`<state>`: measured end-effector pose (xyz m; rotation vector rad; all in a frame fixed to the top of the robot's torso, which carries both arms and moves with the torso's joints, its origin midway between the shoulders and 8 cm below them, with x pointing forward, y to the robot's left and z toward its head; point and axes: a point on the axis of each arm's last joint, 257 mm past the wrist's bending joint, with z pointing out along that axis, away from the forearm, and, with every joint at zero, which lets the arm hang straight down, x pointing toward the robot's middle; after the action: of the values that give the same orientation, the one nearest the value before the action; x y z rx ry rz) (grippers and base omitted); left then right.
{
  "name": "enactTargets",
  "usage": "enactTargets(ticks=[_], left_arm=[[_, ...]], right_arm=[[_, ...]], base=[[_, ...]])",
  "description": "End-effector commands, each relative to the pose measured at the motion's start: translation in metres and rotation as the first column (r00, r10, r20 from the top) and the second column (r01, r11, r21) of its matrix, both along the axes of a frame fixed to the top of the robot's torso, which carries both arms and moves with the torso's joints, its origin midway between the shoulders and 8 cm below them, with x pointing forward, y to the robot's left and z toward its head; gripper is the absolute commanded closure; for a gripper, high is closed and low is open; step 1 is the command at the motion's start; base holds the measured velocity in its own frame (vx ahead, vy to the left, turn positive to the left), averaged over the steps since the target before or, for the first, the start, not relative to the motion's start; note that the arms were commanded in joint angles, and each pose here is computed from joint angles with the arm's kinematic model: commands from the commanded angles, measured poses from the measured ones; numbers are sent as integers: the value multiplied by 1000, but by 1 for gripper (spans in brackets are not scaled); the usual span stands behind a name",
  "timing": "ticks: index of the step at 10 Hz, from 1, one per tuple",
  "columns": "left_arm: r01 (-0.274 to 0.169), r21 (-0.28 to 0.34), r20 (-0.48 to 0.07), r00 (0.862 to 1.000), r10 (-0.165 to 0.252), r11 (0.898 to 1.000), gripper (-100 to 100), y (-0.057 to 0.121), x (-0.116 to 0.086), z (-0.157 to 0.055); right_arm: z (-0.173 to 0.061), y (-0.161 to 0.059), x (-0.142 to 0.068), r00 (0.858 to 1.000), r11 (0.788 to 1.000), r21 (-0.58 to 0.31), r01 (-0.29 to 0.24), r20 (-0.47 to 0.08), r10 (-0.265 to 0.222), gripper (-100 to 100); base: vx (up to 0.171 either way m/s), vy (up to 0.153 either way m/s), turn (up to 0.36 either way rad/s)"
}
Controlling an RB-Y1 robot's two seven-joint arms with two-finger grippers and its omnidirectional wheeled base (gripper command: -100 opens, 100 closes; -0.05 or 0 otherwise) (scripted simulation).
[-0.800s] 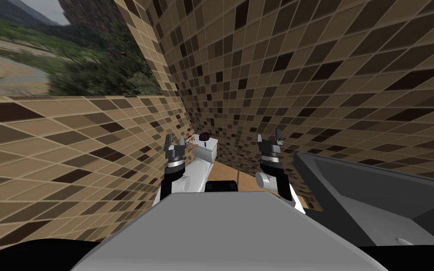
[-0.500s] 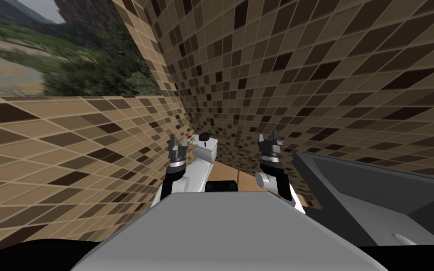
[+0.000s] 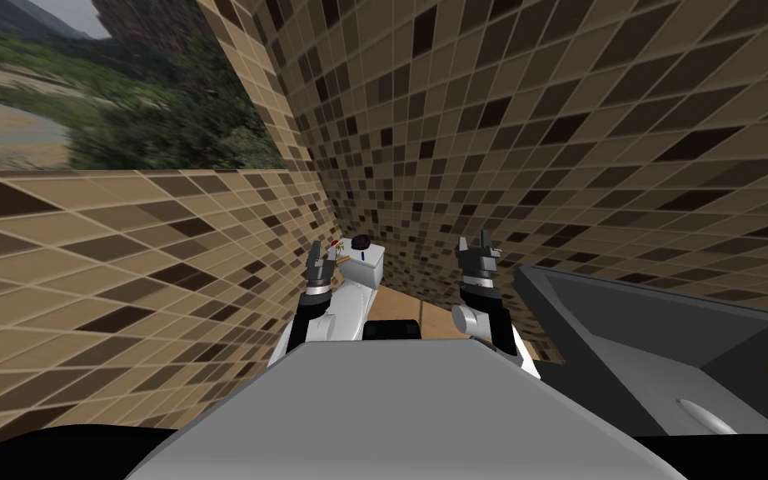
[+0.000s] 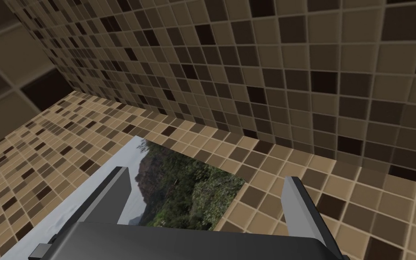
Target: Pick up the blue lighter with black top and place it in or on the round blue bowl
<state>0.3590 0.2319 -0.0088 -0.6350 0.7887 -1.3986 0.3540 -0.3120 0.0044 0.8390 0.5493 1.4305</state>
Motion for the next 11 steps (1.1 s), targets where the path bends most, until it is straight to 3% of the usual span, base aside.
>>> enactTargets(ticks=[1,6,9,11], left_arm=[[0,0,0,1000,0,1000,-100,0,0,0],[0,0,0,1000,0,1000,-100,0,0,0],[3,104,-52,999,2,995,-100,-11,12,-27],[3,104,-52,999,2,995,-100,-11,12,-27]], right_arm=[[0,0,0,1000,1000,0,0,0,0,0],[0,0,0,1000,1000,0,0,0,0,0],[0,0,0,1000,1000,0,0,0,0,0],[0,0,0,1000,1000,0,0,0,0,0]], base=[[0,0,0],[-1,1,-5],[-25,26,-82],[2,-2,7]])
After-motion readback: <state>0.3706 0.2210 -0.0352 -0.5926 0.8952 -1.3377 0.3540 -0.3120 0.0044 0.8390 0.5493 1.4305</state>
